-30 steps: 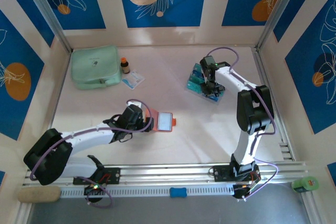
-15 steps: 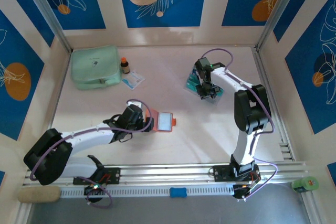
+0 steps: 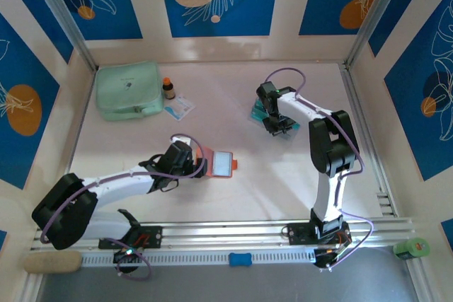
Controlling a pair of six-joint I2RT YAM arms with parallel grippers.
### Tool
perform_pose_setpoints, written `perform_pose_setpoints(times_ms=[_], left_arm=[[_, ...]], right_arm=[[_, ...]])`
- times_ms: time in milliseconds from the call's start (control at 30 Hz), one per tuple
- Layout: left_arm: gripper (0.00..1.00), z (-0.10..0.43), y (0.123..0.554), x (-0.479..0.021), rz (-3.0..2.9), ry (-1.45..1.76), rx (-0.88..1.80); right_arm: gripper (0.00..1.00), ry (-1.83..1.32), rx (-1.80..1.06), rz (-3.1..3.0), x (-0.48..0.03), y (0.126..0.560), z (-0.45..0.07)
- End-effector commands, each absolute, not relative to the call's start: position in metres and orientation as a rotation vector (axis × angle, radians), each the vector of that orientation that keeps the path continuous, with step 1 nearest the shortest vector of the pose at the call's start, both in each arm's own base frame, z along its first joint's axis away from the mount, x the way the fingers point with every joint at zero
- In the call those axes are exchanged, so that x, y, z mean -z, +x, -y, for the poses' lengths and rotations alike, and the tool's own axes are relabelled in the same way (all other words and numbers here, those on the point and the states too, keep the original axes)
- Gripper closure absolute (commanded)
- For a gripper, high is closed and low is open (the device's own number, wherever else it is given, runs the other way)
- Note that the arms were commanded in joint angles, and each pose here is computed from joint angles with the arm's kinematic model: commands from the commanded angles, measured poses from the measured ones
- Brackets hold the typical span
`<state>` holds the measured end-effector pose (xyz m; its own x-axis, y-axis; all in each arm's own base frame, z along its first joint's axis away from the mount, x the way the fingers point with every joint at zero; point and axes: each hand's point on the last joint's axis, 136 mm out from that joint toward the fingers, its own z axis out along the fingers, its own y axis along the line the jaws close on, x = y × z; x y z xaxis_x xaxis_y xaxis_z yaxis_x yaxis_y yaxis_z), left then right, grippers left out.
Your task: Put the credit cards into the card holder
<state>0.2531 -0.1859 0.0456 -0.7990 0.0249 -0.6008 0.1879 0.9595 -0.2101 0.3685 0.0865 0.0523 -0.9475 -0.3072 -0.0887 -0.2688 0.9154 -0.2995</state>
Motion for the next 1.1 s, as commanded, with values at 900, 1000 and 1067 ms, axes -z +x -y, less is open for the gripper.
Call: perform_pose_setpoints(times_ms=[900, 1000, 1067], left_arm=[[0.0, 0.191, 0.258, -0.051, -2.465, 0.139, 0.378], [0.0, 0.191, 0.258, -0.051, -2.465, 0.139, 0.38], [0.0, 0.191, 0.258, -0.051, -2.465, 0.139, 0.381]], right_arm=[[0.81, -0.477, 0.473, -2.907, -0.077, 0.371, -0.088], [0.82, -0.479, 0.47, -2.91, -0.075, 0.371, -0.089], [0.85, -0.481, 0.472, -2.916, -0.074, 0.37, -0.088]])
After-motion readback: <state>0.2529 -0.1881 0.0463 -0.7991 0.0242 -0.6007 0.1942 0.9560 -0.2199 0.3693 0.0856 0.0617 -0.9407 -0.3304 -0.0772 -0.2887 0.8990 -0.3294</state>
